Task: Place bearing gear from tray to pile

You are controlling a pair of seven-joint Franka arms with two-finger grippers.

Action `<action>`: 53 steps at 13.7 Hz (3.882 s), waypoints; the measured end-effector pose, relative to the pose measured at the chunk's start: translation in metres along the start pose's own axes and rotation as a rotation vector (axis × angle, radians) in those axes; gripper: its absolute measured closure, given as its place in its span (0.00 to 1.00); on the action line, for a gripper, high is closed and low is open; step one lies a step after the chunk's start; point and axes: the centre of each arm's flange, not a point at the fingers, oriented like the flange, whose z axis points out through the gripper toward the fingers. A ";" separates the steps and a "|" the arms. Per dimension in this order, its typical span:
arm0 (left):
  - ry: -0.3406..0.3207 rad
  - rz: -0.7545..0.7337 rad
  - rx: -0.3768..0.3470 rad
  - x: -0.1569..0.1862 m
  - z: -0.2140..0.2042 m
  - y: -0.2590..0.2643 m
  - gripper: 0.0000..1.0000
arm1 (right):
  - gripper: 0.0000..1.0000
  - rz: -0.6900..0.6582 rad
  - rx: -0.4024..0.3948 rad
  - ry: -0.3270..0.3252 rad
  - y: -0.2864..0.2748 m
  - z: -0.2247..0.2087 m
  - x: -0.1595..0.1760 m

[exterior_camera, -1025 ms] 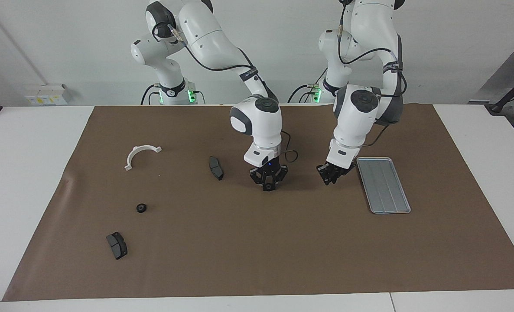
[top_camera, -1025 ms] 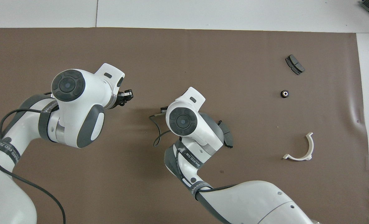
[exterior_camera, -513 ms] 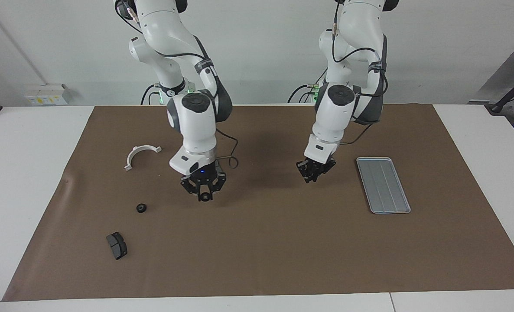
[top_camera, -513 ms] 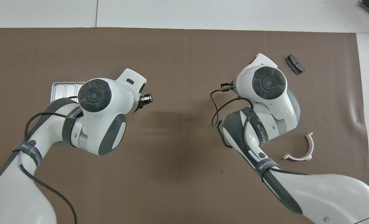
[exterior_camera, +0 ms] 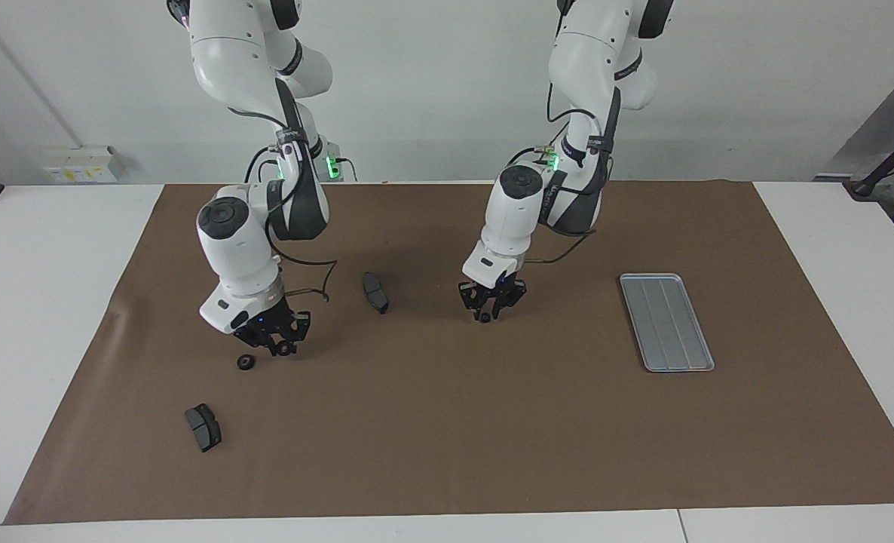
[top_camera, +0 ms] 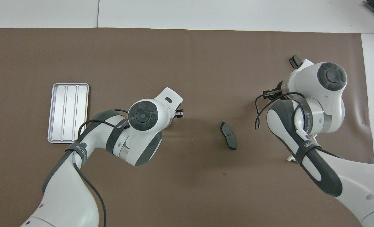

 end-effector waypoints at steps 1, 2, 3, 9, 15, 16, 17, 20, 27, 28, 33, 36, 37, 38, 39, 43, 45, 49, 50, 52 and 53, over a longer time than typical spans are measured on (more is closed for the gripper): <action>0.010 0.000 -0.007 0.002 -0.003 0.002 0.36 | 0.65 -0.003 0.002 -0.014 -0.002 0.006 -0.005; 0.023 -0.004 -0.014 0.008 -0.008 0.002 0.23 | 0.65 -0.007 0.004 -0.025 -0.005 0.010 -0.008; 0.043 -0.019 -0.023 0.019 -0.017 0.000 0.13 | 0.65 -0.010 0.005 -0.034 -0.007 0.014 -0.012; 0.063 -0.211 0.040 0.130 -0.141 -0.164 0.00 | 0.16 0.095 0.013 -0.008 -0.026 -0.001 -0.014; -0.075 -0.030 0.125 0.160 -0.205 -0.325 0.00 | 0.00 0.204 0.070 0.100 -0.154 -0.060 0.001; -0.112 -0.015 0.153 0.159 -0.220 -0.329 0.00 | 0.00 0.200 0.079 0.106 -0.176 -0.064 0.000; -0.152 -0.007 0.176 0.157 -0.238 -0.327 0.00 | 0.00 0.193 0.087 0.107 -0.202 -0.064 -0.003; -0.247 -0.007 0.194 0.148 -0.271 -0.320 0.00 | 0.00 0.183 0.103 0.093 -0.294 -0.045 -0.011; -0.245 0.053 0.129 0.124 -0.317 -0.305 0.00 | 0.00 0.081 0.090 0.100 -0.387 0.012 -0.028; -0.247 0.063 0.127 0.121 -0.316 -0.305 0.00 | 0.00 0.068 0.084 0.103 -0.389 0.013 -0.030; -0.239 0.084 0.122 0.122 -0.312 -0.301 0.00 | 0.28 0.037 0.078 0.100 -0.403 0.016 -0.040; -0.239 0.087 0.122 0.122 -0.312 -0.300 0.00 | 0.37 0.018 0.066 0.117 -0.403 0.016 -0.039; -0.239 0.087 0.122 0.122 -0.312 -0.300 0.00 | 0.37 0.014 0.071 0.131 -0.404 0.015 -0.038; -0.238 0.087 0.122 0.122 -0.312 -0.300 0.00 | 0.37 0.011 0.078 0.146 -0.404 0.015 -0.037; -0.238 0.087 0.122 0.122 -0.313 -0.300 0.00 | 0.37 0.009 0.082 0.156 -0.405 0.015 -0.036; -0.238 0.079 0.123 0.122 -0.313 -0.304 0.00 | 0.38 -0.012 0.074 0.187 -0.399 0.024 -0.035; -0.238 0.079 0.123 0.122 -0.313 -0.305 0.00 | 0.41 -0.015 0.075 0.193 -0.398 0.025 -0.036; -0.238 0.079 0.123 0.122 -0.313 -0.305 0.00 | 0.74 -0.019 0.083 0.203 -0.401 0.020 -0.036; -0.238 0.079 0.123 0.122 -0.313 -0.305 0.00 | 0.74 -0.019 0.084 0.203 -0.401 0.019 -0.036; -0.238 0.079 0.123 0.122 -0.313 -0.305 0.00 | 0.75 -0.019 0.083 0.203 -0.401 0.019 -0.036; -0.238 0.079 0.123 0.122 -0.313 -0.305 0.00 | 0.75 -0.018 0.083 0.203 -0.401 0.019 -0.036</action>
